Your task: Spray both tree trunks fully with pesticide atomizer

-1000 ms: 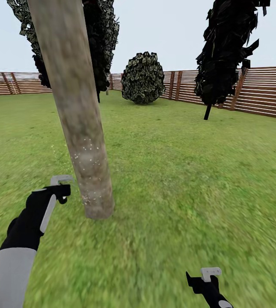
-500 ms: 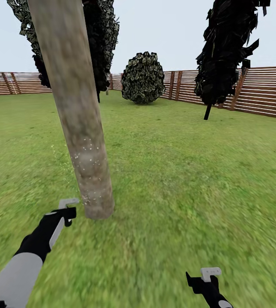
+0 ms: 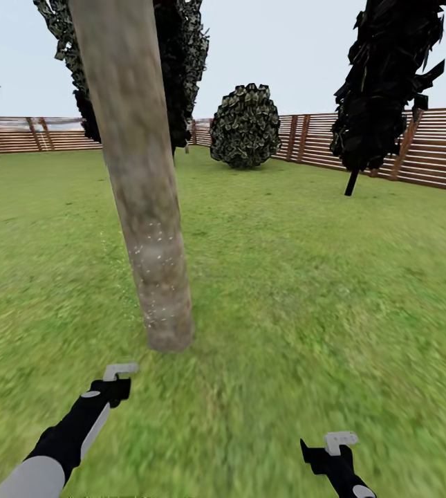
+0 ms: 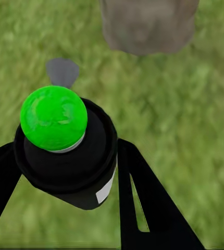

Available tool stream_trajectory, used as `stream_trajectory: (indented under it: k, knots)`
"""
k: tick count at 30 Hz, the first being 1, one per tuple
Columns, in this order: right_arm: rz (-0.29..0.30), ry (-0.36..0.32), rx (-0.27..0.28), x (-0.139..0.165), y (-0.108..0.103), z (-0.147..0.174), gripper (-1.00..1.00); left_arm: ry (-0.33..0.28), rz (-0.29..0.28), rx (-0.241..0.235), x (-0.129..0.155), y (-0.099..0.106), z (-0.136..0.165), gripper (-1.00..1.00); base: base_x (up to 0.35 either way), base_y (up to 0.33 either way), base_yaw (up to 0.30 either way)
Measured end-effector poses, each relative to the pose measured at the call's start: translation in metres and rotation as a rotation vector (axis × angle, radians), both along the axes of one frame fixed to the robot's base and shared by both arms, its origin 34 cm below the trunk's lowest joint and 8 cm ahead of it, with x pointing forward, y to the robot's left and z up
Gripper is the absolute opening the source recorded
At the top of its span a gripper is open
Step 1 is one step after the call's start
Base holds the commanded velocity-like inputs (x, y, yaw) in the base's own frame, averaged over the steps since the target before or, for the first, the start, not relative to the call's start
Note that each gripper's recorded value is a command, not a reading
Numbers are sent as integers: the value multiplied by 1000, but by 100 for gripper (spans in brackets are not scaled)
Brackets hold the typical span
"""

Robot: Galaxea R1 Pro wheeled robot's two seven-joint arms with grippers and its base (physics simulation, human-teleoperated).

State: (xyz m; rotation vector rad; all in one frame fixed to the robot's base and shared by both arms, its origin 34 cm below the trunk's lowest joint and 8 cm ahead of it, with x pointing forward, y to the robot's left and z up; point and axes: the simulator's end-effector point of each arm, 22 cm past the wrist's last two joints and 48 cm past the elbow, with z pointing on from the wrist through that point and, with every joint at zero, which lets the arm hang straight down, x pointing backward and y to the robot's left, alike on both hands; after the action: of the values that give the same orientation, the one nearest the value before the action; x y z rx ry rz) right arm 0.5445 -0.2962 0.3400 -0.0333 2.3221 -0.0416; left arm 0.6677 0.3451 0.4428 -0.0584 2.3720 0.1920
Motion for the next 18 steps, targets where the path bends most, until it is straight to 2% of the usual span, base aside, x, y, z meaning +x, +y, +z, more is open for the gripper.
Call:
stream_trajectory:
  k: [10, 14, 18]
  knots:
    - [2, 0, 0, 0, 0, 0, 100, 4, -3, -4, -2, -3, -2, -100, 13, -267, 12]
    - [-2, 0, -2, 0, -3, 0, 100, 4, -10, -17, -1, -14, -3, -100, 0, -274, 0]
    - [-5, 0, -2, 0, -3, 0, 100, 4, -11, -20, -1, -17, -4, -100, 0, -274, 0]
